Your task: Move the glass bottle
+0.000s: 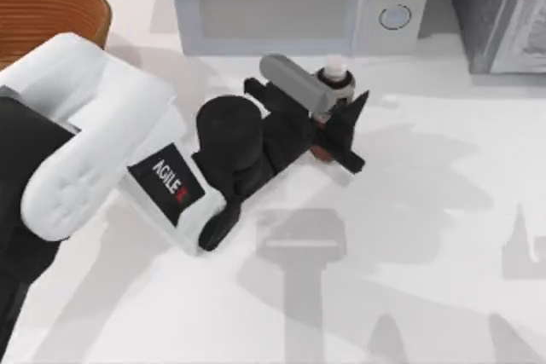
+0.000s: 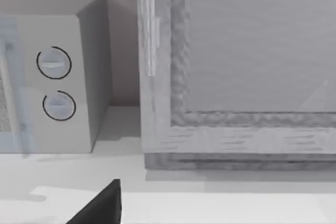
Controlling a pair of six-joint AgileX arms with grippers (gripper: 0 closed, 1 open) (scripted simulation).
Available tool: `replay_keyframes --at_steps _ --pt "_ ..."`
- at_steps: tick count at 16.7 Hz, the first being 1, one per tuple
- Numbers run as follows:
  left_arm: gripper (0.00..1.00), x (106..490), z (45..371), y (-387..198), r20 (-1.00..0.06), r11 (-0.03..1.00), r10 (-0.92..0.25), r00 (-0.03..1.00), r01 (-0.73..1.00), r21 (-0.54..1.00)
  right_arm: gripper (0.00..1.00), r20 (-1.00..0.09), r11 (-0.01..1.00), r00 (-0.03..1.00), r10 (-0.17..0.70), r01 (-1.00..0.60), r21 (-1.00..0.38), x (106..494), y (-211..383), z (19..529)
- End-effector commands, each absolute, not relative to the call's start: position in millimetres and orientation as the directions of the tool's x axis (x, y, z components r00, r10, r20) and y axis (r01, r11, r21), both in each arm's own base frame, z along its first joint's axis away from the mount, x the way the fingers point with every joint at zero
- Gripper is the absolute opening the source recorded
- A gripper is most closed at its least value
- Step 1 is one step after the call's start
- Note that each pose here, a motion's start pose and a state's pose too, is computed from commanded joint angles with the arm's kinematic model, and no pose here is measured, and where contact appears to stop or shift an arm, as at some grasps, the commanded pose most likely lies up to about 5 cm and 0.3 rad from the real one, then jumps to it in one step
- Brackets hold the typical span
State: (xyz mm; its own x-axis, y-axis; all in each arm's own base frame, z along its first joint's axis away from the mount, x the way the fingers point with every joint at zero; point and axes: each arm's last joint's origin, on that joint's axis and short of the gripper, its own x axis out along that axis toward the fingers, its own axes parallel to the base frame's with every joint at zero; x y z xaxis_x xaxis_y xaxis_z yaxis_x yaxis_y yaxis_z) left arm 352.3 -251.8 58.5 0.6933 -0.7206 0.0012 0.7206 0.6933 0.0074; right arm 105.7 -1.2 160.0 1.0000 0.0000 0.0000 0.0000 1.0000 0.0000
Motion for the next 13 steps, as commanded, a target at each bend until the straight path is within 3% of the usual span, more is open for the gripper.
replay_keyframes --at_steps 4,8,13 --pt "0.0 364 69 -137 -0.012 0.698 -0.716 0.698 0.716 0.008 1.0 0.0 1.0 1.0 0.0 0.0 0.0 106 -1 160" --pt "0.0 335 82 -31 -0.015 0.701 -0.713 0.701 0.713 0.007 1.0 0.0 1.0 1.0 0.0 0.0 0.0 106 -1 160" --pt "0.0 295 94 18 -0.004 0.7 -0.714 0.7 0.714 0.018 1.0 0.0 1.0 1.0 0.0 0.0 0.0 106 -1 160"
